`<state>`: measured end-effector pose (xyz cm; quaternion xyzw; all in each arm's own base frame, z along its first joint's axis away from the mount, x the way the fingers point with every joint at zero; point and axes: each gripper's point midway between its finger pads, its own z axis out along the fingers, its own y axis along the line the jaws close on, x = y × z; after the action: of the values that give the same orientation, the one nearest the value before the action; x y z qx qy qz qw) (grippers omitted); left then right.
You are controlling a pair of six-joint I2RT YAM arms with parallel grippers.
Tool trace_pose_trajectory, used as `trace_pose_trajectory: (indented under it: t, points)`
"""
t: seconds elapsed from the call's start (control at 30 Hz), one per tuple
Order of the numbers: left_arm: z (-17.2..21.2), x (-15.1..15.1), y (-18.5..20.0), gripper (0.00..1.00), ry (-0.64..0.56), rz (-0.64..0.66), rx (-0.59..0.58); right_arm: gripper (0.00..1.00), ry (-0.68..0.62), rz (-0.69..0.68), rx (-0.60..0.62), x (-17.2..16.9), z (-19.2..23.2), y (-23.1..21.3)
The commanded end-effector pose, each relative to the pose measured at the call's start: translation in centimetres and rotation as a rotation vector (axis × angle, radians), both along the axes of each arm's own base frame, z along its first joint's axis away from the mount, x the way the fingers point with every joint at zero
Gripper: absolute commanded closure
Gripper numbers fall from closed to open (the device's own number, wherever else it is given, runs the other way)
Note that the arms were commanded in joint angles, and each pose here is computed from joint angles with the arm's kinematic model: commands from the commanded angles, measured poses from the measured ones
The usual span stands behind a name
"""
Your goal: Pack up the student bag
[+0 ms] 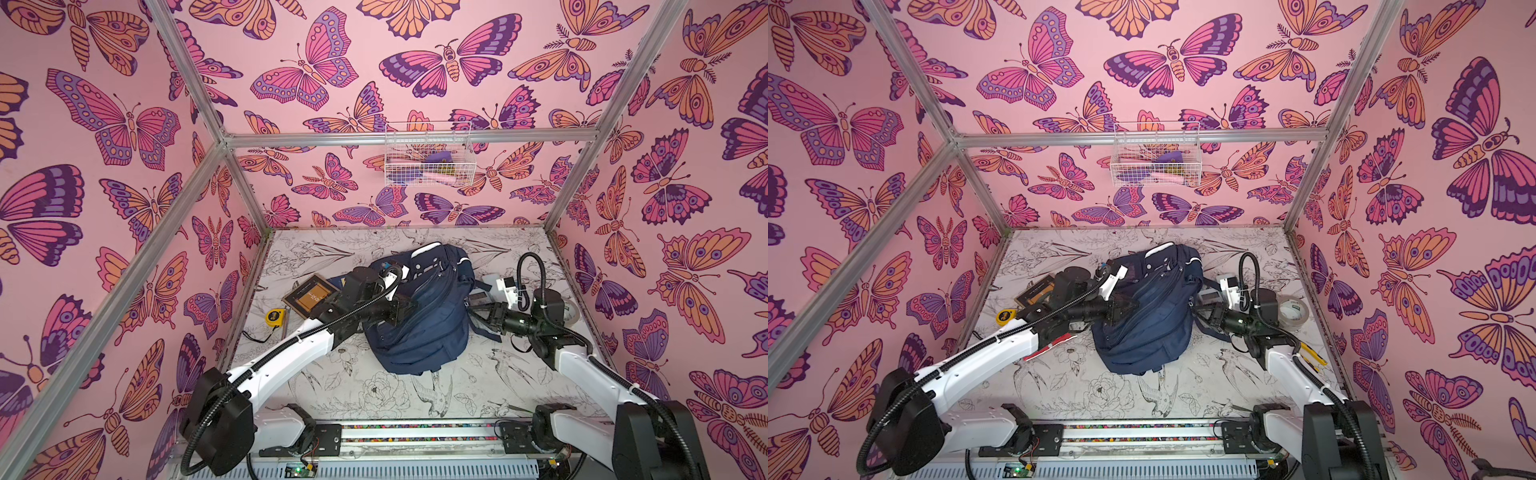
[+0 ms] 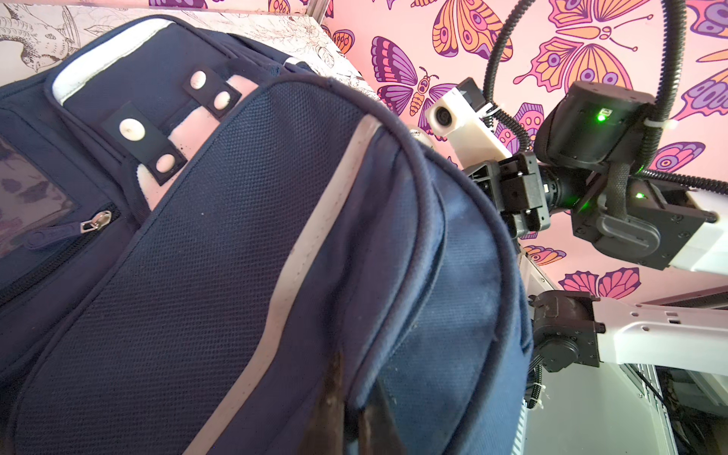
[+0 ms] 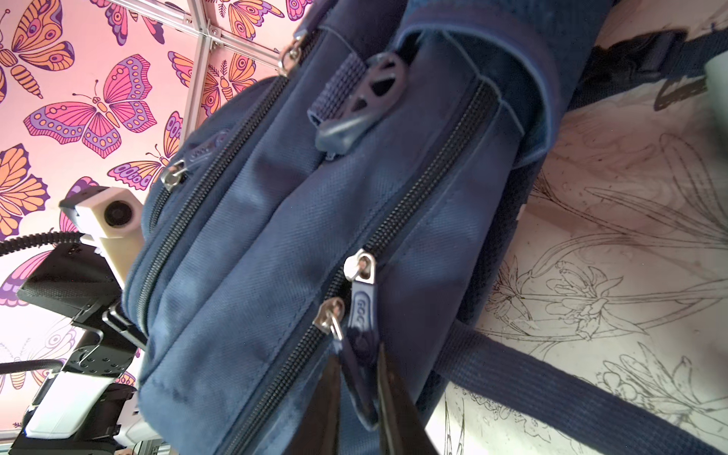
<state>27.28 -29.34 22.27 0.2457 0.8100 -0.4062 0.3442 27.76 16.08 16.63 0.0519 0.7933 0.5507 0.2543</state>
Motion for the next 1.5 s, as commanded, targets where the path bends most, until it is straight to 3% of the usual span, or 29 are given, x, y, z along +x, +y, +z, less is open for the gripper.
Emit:
trace_pose_trajectory:
  t: [0.0,0.1,0.27,0.4,0.5,0.6,0.77,0.97,1.1,1.47]
  points:
    - [2.5,0.3,-0.2,1.00,-0.077,-0.021,-0.066,0.78,-0.019,0.033,0.017,-0.2,0.5,0.7]
    - [2.3,0.2,-0.2,1.00,-0.074,-0.025,-0.065,0.80,-0.018,0.035,0.012,-0.3,0.3,1.0]
    - [1.9,0.2,-0.1,1.00,-0.067,-0.016,-0.054,1.00,-0.022,0.005,-0.004,0.0,0.3,0.7]
    - [1.6,0.6,0.2,1.00,-0.071,0.006,-0.035,1.00,-0.032,-0.051,-0.061,0.0,0.8,-0.1]
    - [0.8,1.2,0.5,1.00,-0.063,0.036,0.003,1.00,-0.024,-0.090,-0.149,-0.4,0.9,-1.0]
    - [-0.5,2.1,0.6,1.00,-0.037,0.066,0.053,1.00,0.013,-0.159,-0.302,-1.1,0.5,-2.7]
    - [-0.7,2.6,-0.1,1.00,-0.007,0.057,0.046,1.00,0.024,-0.162,-0.548,-3.2,0.0,-3.2]
    - [0.1,3.3,-0.9,1.00,0.012,0.052,0.018,1.00,0.014,-0.082,-0.685,-5.0,0.3,-2.1]
    - [0.0,3.7,-1.6,1.00,0.039,0.051,0.004,1.00,-0.074,-0.026,-0.769,-6.0,1.3,-0.8]
    - [0.0,5.2,-2.8,1.00,0.114,0.095,-0.045,1.00,-0.119,0.304,-0.730,-9.6,2.0,8.3]
